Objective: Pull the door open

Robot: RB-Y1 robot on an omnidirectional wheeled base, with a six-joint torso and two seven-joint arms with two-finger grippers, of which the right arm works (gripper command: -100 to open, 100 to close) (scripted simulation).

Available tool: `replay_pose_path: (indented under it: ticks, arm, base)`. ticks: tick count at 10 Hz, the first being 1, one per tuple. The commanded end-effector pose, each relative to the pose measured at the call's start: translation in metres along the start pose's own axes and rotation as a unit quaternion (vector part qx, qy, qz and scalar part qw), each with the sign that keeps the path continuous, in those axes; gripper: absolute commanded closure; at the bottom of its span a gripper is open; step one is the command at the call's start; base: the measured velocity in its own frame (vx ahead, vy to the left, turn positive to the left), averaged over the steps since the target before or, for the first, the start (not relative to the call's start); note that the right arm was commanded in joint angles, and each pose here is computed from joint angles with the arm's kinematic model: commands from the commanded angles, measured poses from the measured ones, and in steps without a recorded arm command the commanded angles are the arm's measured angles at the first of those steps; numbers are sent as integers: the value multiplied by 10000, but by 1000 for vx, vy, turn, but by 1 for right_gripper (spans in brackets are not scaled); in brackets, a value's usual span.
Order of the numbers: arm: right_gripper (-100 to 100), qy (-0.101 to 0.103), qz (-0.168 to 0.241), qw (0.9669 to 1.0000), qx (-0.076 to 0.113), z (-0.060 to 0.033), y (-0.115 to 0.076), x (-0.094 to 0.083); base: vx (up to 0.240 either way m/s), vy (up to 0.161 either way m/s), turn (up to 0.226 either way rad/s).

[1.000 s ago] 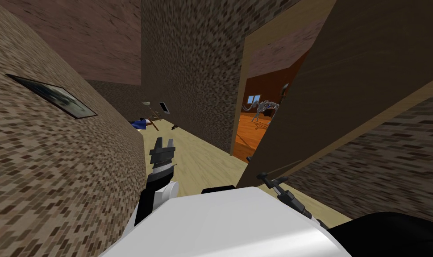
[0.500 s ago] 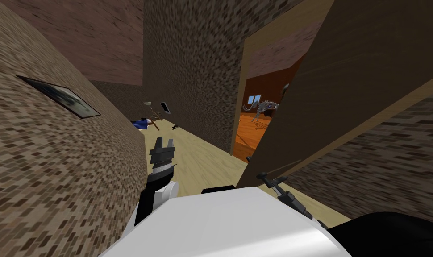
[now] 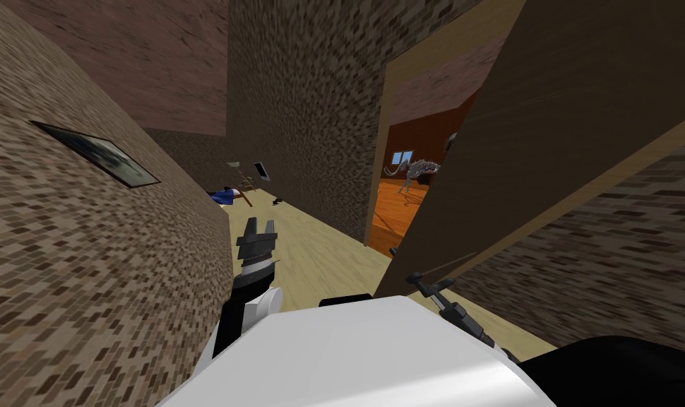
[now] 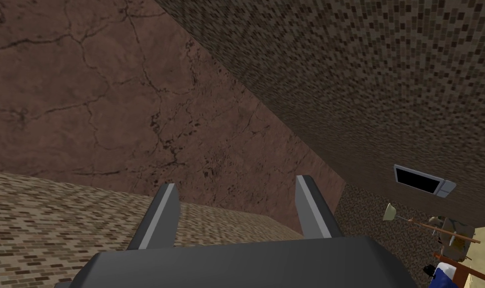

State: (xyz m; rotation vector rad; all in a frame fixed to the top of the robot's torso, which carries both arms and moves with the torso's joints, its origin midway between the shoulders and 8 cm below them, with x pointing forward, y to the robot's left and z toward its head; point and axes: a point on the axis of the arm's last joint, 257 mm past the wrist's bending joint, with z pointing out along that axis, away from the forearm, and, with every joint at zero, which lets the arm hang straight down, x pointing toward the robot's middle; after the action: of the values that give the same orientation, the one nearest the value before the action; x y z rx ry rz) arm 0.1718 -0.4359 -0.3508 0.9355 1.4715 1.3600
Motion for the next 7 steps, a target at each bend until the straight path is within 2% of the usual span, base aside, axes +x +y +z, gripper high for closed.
replay_pose_path:
  ticks: [1,2,3,5,7]
  arm:
    - [100,59,80,9999,59,-60,-45,114]
    - [100,59,80,9999,59,-60,-45,114]
    - [100,-28,10,10000,52,-25,-22,-3]
    - [100,-62,21,9999,112,-70,-47,-2]
    - [100,-129,46,9997,225,-180,-92,14]
  base:
    - [23,11,-30]
    - [-13,-3,5]
    - [154,26,67]
    - [201,37,73]
    - [157,47,165]
